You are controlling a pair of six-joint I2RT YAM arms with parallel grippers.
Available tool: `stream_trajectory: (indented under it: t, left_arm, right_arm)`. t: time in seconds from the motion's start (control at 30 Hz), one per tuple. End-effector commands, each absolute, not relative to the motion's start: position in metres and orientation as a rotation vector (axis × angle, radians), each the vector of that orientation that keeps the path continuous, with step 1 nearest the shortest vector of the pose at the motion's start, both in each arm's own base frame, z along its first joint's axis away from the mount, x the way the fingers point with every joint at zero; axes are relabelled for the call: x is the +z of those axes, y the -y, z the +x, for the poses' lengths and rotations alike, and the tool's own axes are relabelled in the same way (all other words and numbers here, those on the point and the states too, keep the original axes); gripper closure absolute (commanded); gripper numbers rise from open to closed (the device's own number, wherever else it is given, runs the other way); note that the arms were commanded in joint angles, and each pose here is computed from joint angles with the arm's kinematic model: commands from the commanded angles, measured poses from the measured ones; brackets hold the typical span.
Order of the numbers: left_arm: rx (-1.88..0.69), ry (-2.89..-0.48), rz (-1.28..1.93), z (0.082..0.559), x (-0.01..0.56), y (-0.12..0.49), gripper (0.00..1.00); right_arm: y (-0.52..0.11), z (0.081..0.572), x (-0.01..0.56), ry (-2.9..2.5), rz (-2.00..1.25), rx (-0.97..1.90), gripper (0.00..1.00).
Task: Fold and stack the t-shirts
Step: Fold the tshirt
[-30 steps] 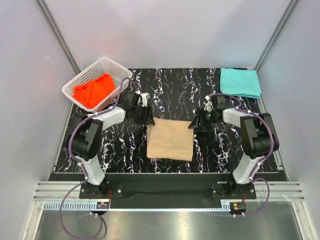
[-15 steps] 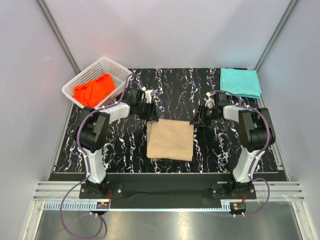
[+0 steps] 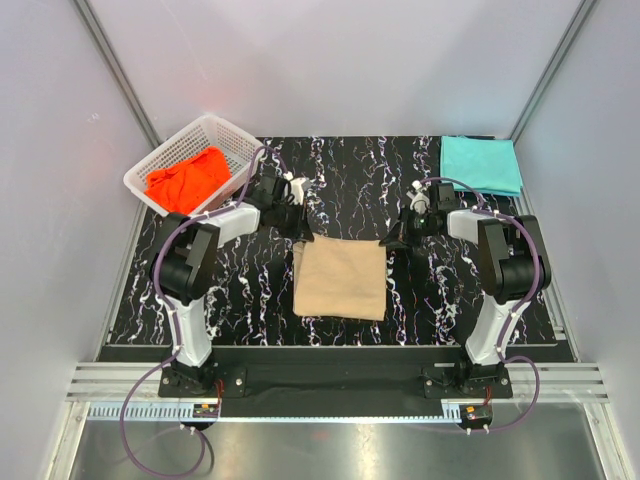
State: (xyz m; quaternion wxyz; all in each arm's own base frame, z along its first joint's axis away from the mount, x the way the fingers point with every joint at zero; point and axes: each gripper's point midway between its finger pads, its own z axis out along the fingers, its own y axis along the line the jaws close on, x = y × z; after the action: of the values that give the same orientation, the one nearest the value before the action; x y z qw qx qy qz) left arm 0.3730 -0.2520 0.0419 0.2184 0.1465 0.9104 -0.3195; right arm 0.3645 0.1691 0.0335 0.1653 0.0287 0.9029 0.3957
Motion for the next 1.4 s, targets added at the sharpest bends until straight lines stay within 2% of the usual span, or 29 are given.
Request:
stream_trajectory:
  t: [0.0, 0.77, 0.93, 1.13, 1.27, 1.37]
  left_arm:
    - [-0.932, -2.403, 0.420, 0.388, 0.085, 0.261, 1.00]
    - [-0.853, -2.380, 0.153, 0.348, 0.135, 0.229, 1.00]
    - [-0.705, -2.408, -0.006, 0.347, 0.121, 0.205, 1.00]
    - [-0.576, -2.454, -0.138, 0.355, 0.100, 0.179, 1.00]
    - [-0.616, -2.474, -0.186, 0.362, 0.085, 0.173, 1.00]
    - [-0.649, -2.475, -0.123, 0.362, 0.087, 0.179, 1.00]
  right_arm:
    - [-0.174, 0.374, 0.049, -2.487, 0.030, 1.184, 1.00]
    - [-0.193, 0.347, 0.138, -2.316, -0.110, 1.385, 1.00]
    - [-0.206, 0.368, 0.156, -2.218, -0.140, 1.439, 1.00]
    - [-0.214, 0.398, 0.147, -2.231, -0.121, 1.458, 1.00]
    - [-0.221, 0.412, 0.126, -2.259, -0.099, 1.539, 1.00]
    - [-0.218, 0.415, 0.122, -2.286, -0.097, 1.478, 1.00]
